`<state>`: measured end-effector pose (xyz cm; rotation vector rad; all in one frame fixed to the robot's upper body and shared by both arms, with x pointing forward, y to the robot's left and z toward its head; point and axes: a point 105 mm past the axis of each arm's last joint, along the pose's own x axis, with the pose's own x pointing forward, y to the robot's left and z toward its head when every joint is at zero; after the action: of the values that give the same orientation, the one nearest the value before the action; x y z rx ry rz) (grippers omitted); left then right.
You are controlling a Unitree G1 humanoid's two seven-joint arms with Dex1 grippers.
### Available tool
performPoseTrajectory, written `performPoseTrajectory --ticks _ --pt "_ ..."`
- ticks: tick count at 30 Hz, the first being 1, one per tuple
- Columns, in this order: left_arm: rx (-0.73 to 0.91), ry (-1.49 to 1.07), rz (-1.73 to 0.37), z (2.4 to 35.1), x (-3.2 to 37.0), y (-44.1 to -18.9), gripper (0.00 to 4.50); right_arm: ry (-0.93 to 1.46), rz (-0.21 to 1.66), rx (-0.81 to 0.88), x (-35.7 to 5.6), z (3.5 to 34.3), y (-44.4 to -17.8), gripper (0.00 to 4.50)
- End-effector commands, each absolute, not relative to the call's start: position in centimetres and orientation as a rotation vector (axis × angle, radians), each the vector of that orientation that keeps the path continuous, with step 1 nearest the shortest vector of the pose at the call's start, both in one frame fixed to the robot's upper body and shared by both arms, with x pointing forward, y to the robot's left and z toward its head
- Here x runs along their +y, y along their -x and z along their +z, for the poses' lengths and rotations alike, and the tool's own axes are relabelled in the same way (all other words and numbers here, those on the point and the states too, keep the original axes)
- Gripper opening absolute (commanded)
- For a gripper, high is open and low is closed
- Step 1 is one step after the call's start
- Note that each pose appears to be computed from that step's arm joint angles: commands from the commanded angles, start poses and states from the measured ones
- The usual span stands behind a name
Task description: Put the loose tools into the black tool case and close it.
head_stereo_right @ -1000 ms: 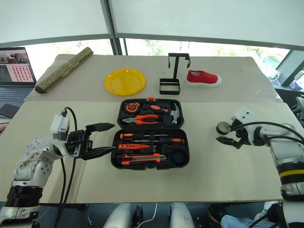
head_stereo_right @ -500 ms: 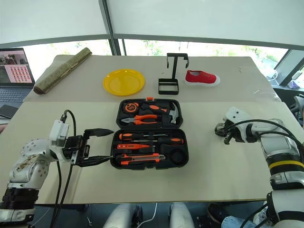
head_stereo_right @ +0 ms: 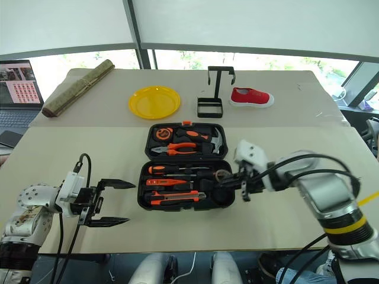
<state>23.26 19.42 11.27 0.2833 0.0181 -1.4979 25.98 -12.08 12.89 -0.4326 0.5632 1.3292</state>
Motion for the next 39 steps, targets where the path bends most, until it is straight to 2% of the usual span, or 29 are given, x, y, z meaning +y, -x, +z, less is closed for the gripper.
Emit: performPoseTrajectory --ticks 1,9,11,12,16,18,20,22,25,28,29,31,33,36,37,39 --pt "-0.004 -0.309 -1.492 11.5 20.0 -23.2 4.5 0.475 1.296 0.591 -12.0 12.5 -25.8 0.01" --pt "-0.019 -0.304 -1.467 11.3 20.3 -23.2 4.5 0.628 1.24 0.753 -13.6 10.2 -25.5 0.01" --pt "-0.029 -0.295 -1.457 11.5 20.3 -23.4 4.5 0.661 1.243 0.757 -13.7 10.4 -25.4 0.8" --pt "-0.037 -0.289 -1.448 11.7 20.2 -23.5 4.5 0.668 1.247 0.76 -13.7 10.5 -25.4 0.99" --pt "-0.08 -0.226 -1.392 12.8 20.0 -24.0 4.5 0.62 1.306 0.7 -12.4 12.2 -25.2 2.37" --pt "-0.093 -0.192 -1.354 13.3 20.0 -24.2 4.5 0.532 1.435 0.638 -11.7 14.5 -24.0 3.05" --pt "-0.096 -0.173 -1.319 13.5 20.1 -24.4 4.5 0.473 1.487 0.609 -11.9 16.0 -23.5 3.05" --pt "-0.094 -0.156 -1.275 13.7 20.3 -24.7 4.5 0.434 1.461 0.588 -12.5 16.8 -23.9 3.05" --pt "0.002 -0.158 -1.051 12.8 21.5 -27.3 4.5 0.386 1.326 0.486 -14.6 18.1 -26.6 3.05" --pt "0.033 -0.072 -0.897 12.8 22.3 -29.4 4.5 0.469 1.089 0.403 -17.2 17.1 -30.4 3.05" --pt "0.046 -0.062 -0.867 12.7 22.4 -29.9 4.26 0.502 1.029 0.385 -17.8 16.6 -31.3 2.55" --pt "0.063 -0.045 -0.836 12.6 22.3 -30.6 3.82 0.527 0.965 0.362 -18.4 15.8 -32.3 1.99" --pt "0.094 -0.03 -0.777 12.5 22.0 -32.0 2.9 0.551 0.858 0.318 -18.8 14.7 -34.0 1.22" --pt "0.158 -0.049 -0.717 11.8 21.3 -33.6 1.9 0.573 0.743 0.255 -19.2 13.7 -35.9 0.3" --pt "0.172 -0.054 -0.717 11.6 20.9 -33.9 1.65 0.568 0.733 0.252 -19.1 13.4 -36.2 0.09" --pt "0.189 -0.072 -0.706 11.5 20.0 -34.7 0.86 0.565 0.746 0.259 -18.7 12.5 -36.6 0.0"
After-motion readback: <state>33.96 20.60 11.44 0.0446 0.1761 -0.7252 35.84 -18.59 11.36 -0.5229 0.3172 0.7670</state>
